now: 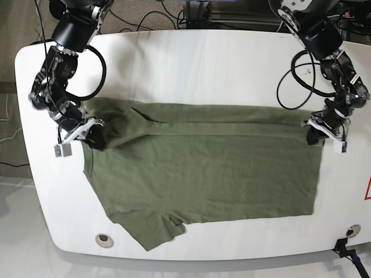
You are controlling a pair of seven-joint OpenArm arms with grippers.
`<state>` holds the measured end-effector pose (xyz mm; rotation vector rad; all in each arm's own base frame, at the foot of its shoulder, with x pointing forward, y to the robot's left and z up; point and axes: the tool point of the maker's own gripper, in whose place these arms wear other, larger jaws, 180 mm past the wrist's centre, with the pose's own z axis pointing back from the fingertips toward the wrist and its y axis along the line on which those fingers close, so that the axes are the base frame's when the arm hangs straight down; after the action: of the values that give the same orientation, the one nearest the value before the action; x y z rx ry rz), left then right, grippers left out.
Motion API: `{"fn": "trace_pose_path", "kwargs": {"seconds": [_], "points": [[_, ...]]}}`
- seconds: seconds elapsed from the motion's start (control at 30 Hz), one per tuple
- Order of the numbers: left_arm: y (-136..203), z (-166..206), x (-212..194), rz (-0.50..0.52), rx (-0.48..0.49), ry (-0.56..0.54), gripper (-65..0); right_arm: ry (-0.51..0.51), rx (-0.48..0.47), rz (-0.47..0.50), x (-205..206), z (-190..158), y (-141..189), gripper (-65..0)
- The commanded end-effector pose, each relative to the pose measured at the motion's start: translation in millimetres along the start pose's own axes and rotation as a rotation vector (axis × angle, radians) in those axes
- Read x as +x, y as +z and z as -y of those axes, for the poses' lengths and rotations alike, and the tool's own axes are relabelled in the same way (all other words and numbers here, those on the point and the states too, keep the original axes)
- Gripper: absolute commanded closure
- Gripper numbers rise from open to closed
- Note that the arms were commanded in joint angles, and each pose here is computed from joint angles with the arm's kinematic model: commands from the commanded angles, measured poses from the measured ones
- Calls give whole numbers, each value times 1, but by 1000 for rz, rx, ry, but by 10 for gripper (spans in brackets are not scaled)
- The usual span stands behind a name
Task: Fold the T-shirt properly
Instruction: 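Lift the held edge and fold it over the shirt body with both grippers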
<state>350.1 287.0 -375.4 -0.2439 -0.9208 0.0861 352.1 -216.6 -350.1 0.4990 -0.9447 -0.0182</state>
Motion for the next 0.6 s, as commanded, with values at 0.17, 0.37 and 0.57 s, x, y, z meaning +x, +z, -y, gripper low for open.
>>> {"fn": "trace_pose_path", "kwargs": {"seconds": [0.17,0.37,0.57], "points": [[1,1,40,84,-6,-47,0,53,28,90,41,-9,-4,0],[1,2,50,102,-7,-53,0,53,29,92,41,-10,-4,0],[2,0,57,113,-3,-60,0,62,17,85,41,-7,-3,0]]}}
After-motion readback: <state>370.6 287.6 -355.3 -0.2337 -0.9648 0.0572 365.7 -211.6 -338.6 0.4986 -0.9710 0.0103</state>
